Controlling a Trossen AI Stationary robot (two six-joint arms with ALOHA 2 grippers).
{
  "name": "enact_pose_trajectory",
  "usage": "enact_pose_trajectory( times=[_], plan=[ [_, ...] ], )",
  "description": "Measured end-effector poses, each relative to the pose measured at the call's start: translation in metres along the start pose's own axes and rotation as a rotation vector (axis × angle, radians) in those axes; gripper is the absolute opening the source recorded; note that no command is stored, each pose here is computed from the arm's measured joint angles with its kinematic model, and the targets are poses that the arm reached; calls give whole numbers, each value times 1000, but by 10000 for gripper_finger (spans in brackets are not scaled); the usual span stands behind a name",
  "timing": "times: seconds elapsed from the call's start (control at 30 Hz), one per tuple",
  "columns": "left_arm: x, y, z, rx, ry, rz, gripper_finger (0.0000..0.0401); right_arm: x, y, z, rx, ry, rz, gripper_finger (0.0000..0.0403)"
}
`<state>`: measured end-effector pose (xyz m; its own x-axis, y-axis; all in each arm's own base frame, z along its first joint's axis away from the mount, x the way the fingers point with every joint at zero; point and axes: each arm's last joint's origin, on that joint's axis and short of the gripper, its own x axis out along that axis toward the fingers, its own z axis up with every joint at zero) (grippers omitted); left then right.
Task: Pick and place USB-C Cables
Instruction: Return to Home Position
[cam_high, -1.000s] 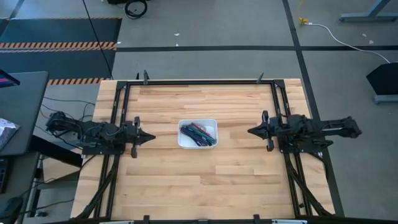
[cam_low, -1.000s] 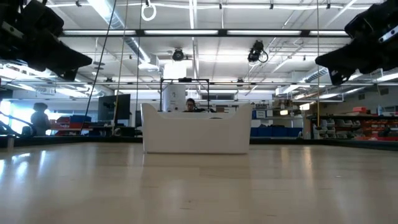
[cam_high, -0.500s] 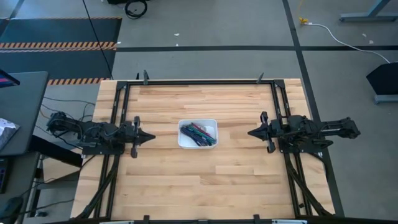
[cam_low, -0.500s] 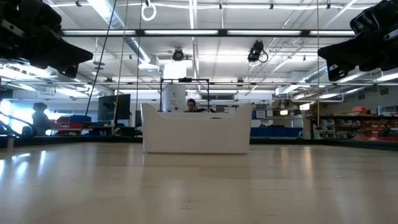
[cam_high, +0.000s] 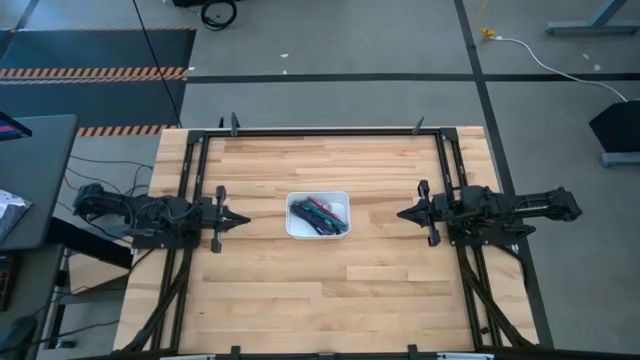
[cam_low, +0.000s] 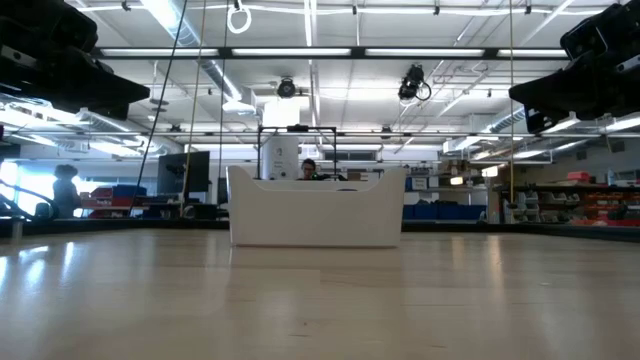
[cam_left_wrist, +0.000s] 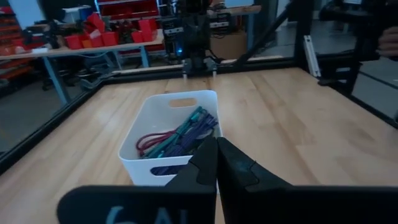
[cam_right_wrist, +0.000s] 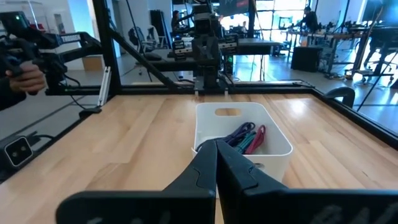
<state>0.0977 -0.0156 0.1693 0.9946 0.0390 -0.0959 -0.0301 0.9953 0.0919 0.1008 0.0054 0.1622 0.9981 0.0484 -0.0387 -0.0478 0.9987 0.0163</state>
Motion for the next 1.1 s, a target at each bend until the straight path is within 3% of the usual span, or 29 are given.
enact_pose_trajectory(
  times=[1.1],
  plan=[
    [1, 6, -1, -60, 6, 47, 9, 0, 0, 0, -36, 1, 1, 7]
  ],
)
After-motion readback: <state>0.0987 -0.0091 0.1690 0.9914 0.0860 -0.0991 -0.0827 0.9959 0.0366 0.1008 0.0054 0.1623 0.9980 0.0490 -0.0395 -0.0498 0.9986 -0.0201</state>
